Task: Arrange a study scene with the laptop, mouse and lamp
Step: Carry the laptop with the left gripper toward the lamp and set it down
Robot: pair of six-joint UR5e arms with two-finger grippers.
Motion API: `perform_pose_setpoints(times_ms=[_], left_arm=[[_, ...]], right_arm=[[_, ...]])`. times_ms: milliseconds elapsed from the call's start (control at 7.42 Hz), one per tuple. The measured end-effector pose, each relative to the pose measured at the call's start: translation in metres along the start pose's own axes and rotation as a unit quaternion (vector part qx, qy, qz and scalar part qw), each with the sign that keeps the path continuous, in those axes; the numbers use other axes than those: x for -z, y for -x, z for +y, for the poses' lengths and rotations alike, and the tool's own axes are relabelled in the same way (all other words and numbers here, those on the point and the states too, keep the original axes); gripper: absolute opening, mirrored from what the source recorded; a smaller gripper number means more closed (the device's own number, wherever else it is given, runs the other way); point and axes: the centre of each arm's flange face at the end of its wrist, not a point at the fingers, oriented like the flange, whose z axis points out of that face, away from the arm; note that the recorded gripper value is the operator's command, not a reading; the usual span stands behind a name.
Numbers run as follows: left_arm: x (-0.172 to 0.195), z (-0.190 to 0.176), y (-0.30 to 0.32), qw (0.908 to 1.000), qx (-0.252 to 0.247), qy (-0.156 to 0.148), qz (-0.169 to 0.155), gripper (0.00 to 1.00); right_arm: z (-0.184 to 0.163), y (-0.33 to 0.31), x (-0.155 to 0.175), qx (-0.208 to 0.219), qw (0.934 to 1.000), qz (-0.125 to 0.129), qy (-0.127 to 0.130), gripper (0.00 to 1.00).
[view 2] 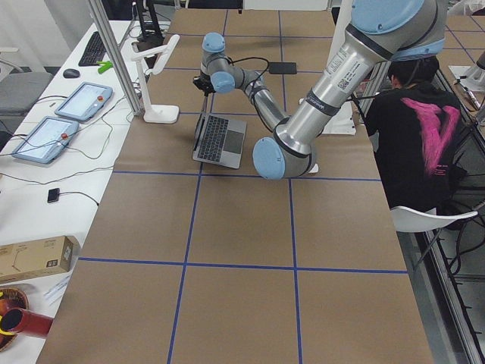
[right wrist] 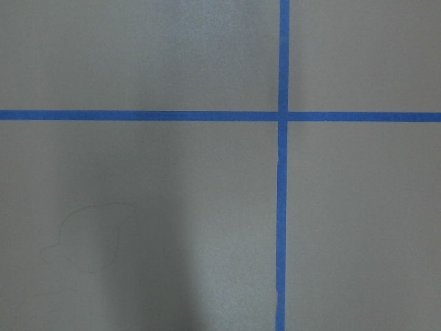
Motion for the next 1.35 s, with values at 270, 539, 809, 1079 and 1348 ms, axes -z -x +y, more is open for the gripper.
perform_pose_setpoints(times_ms=[270,539,809,1079,1348], left_arm=[[0.0002,-0.0076,0.0035,1.0,-0.001,-0.002,-0.001,0.0],[-0.0007,-0.0065,0.0045,1.0,0.0,0.0,-0.001,0.02],[-0.0009,-0.0063,0.0058,1.0,-0.001,0.003,-0.008,0.77],[0.0017,-0.0075,0.0071,0.9998,0.006,0.005,-0.02,0.81],[0.0066,-0.0106,0.0062,0.9996,0.012,0.001,-0.025,0.92]], right_arm=[[-0.0001,-0.001,-0.0012,-0.001,1.0,0.001,0.001,1.0],[-0.0005,-0.0006,-0.0013,-0.001,1.0,0.001,0.001,1.0],[-0.0009,-0.0006,-0.0009,-0.001,1.0,0.002,0.0,1.0],[-0.0012,-0.0004,-0.0008,-0.001,1.0,0.002,0.0,1.0],[-0.0019,0.0014,0.0008,0.001,1.0,0.002,-0.002,1.0]])
